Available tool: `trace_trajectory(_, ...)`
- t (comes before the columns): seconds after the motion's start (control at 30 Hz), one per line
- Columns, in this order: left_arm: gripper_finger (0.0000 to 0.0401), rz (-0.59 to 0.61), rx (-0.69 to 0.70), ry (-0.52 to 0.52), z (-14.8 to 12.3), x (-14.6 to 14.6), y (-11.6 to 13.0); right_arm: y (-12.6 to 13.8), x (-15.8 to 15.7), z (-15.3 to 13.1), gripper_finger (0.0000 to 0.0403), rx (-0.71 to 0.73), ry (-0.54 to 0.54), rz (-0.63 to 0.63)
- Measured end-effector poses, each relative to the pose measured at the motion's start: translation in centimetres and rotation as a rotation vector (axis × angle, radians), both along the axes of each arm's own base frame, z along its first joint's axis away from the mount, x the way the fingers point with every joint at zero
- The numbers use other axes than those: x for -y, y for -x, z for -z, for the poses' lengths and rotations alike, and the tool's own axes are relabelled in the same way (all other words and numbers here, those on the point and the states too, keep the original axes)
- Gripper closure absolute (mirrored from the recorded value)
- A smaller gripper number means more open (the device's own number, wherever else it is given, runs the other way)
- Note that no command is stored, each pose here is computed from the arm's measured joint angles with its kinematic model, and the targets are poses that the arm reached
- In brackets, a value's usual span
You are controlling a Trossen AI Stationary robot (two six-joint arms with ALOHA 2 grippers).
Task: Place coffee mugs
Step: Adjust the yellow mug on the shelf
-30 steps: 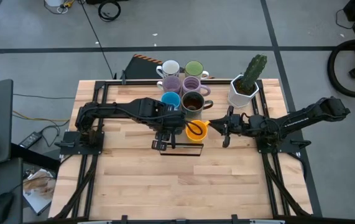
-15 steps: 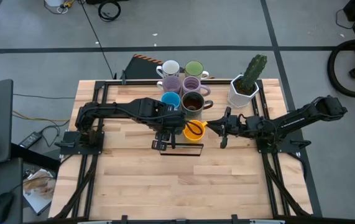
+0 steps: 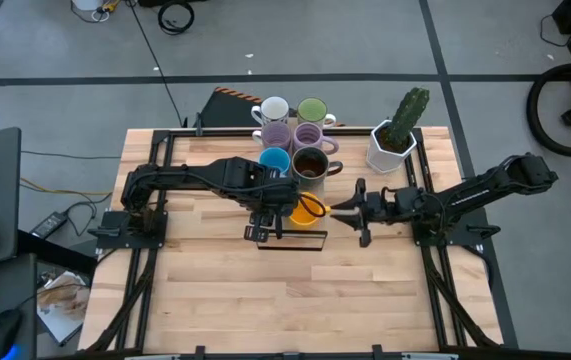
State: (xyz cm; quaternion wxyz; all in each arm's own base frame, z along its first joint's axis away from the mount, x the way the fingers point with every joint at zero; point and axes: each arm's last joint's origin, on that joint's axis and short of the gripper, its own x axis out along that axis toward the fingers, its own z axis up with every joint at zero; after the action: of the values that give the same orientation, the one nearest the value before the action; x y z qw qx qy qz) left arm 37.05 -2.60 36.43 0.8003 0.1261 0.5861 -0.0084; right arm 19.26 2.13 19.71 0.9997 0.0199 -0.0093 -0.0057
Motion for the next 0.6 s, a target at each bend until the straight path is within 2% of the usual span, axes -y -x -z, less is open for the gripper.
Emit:
trace_trajectory(0.37,0.0245,-0.018,0.003,0.007,0.0,0.06,0.0,0.03,0.73,-0.33,0.0198,0.023,0.022,-0.028)
trace_trajectory(0.6,0.0245,0.0,0.0,0.035,0.01,0.47,0.03,0.03,0.71,-0.16,0.019,0.005,-0.008,-0.105)
